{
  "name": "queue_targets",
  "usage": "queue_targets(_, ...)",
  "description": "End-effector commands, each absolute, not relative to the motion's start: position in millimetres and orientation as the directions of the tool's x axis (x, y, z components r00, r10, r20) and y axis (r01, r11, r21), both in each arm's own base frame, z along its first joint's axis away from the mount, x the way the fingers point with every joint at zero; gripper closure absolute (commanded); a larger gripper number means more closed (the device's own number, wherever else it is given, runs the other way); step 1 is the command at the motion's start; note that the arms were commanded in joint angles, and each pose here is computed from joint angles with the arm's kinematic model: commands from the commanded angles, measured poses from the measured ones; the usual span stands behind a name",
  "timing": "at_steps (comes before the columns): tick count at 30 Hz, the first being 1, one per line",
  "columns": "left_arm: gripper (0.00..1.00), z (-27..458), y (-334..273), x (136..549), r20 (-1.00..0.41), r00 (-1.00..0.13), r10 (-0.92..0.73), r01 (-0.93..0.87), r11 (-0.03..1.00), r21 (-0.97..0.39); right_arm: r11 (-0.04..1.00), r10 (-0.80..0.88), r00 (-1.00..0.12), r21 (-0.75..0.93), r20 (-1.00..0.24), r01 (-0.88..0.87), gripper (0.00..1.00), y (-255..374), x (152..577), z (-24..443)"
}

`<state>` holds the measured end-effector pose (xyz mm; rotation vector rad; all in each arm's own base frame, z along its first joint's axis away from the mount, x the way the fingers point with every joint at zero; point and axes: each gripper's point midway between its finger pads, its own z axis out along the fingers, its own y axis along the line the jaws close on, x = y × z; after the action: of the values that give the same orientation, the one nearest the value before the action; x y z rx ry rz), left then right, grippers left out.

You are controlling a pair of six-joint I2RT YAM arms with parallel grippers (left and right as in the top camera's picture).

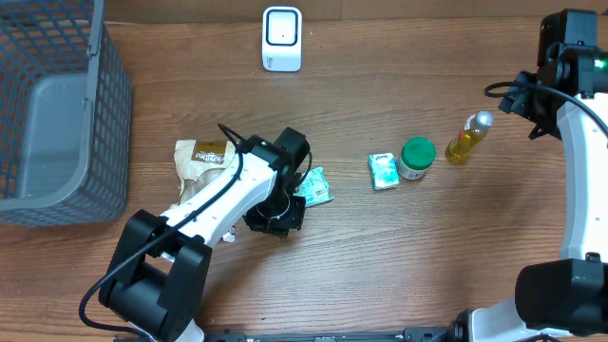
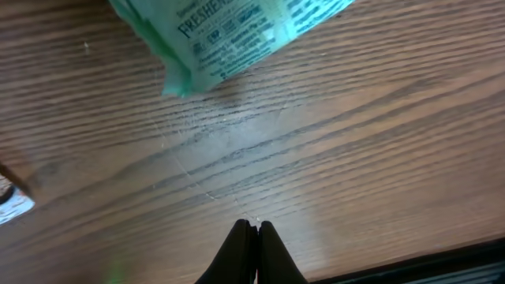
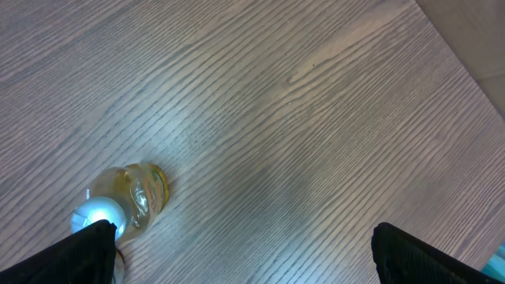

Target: Scan the item barcode

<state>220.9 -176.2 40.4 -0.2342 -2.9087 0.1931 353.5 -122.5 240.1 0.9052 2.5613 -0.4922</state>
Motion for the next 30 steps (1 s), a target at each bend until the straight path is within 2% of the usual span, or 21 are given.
queue_targets(1,0.96,33.5,-178.4,219.8,0.202,-0.966,0.158,0.130,0.981,-0.146,0.726,0.525,-0.710,-0.188,-0.470,0.661,0.00,-123.2,355.3,243.1)
queue_targets(7,0.95,19.8,-166.8,230.8,0.142,-0.986,0.087,0.079,0.995,-0.066,0.726,0.525,-0.710,-0.188,-0.470,0.661,0.00,-123.2,355.3,243.1)
queue_targets(16,0.92,8.9,-166.5,234.8,0.107,-0.992,0.073,0.066,0.995,-0.068,0.726,0.525,-0.710,-0.188,-0.470,0.661,0.00,-123.2,355.3,243.1)
queue_targets(30,0.91,16.1,-135.6,279.0,-0.080,-0.994,0.074,0.063,0.989,0.132,0.726,0.525,-0.710,-0.188,-0.470,0.661,0.00,-123.2,355.3,243.1)
